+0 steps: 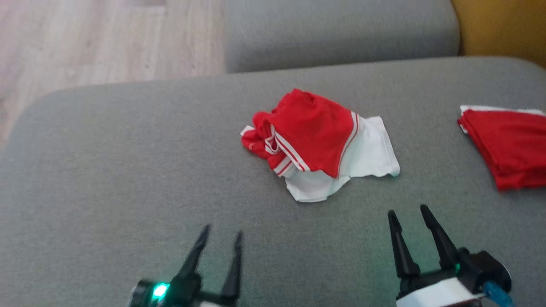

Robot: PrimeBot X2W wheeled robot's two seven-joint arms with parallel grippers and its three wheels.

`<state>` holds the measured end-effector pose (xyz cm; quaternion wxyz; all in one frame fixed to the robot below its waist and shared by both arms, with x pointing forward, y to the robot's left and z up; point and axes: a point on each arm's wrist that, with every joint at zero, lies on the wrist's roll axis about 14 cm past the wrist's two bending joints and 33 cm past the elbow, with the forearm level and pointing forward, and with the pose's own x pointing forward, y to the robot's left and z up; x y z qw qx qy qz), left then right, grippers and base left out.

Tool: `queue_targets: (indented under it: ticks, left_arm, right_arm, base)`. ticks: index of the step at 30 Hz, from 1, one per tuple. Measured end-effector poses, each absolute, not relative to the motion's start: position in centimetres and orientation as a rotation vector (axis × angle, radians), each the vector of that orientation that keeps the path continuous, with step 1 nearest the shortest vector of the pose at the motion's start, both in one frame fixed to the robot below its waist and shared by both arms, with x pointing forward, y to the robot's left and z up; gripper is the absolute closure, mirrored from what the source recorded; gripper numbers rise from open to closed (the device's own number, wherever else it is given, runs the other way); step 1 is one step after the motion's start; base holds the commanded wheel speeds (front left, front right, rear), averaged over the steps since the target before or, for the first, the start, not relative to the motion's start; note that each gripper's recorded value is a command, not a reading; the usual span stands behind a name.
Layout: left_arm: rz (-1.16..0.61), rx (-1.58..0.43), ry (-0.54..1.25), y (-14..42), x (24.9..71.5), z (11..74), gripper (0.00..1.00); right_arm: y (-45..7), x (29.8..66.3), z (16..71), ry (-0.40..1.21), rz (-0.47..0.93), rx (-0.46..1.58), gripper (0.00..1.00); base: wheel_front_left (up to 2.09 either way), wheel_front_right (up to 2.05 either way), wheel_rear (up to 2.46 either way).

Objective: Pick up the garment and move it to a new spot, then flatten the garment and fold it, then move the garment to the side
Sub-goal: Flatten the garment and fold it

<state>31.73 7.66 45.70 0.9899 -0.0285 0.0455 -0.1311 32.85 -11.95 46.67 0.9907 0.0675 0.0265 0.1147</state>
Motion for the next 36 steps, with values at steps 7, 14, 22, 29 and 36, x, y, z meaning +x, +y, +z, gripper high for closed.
queue_targets:
  ticks: [7, 14, 22, 29, 36]
  left_arm:
    - [-0.521, -0.152, 0.174, 0.8, 35.2, 44.3, 0.00]
    - [-0.711, -0.168, 0.294, -4.7, 37.9, 42.9, 0.00]
    - [-0.790, -0.237, 0.351, -8.4, 40.6, 42.3, 0.00]
    - [-0.774, -0.271, 0.371, -9.3, 42.0, 41.8, 0.00]
    - [-0.831, -0.276, 0.305, -10.8, 42.5, 44.1, 1.00]
  right_arm:
    - [-12.7, 34.7, 46.5, 0.058, 0.208, 0.132, 0.00]
    - [-15.1, 35.0, 45.7, 0.082, 0.144, 0.115, 0.00]
    - [-18.0, 34.8, 45.6, 0.087, 0.049, 0.103, 0.00]
    - [-19.5, 33.8, 45.5, 0.094, -0.005, 0.094, 0.00]
    - [-19.6, 33.2, 46.1, 0.078, -0.012, 0.094, 0.00]
  base:
    - [0.00, 0.00, 0.00]
    - [0.00, 0.00, 0.00]
    - [0.00, 0.00, 0.00]
    - [0.00, 0.00, 0.00]
    - [0.00, 0.00, 0.00]
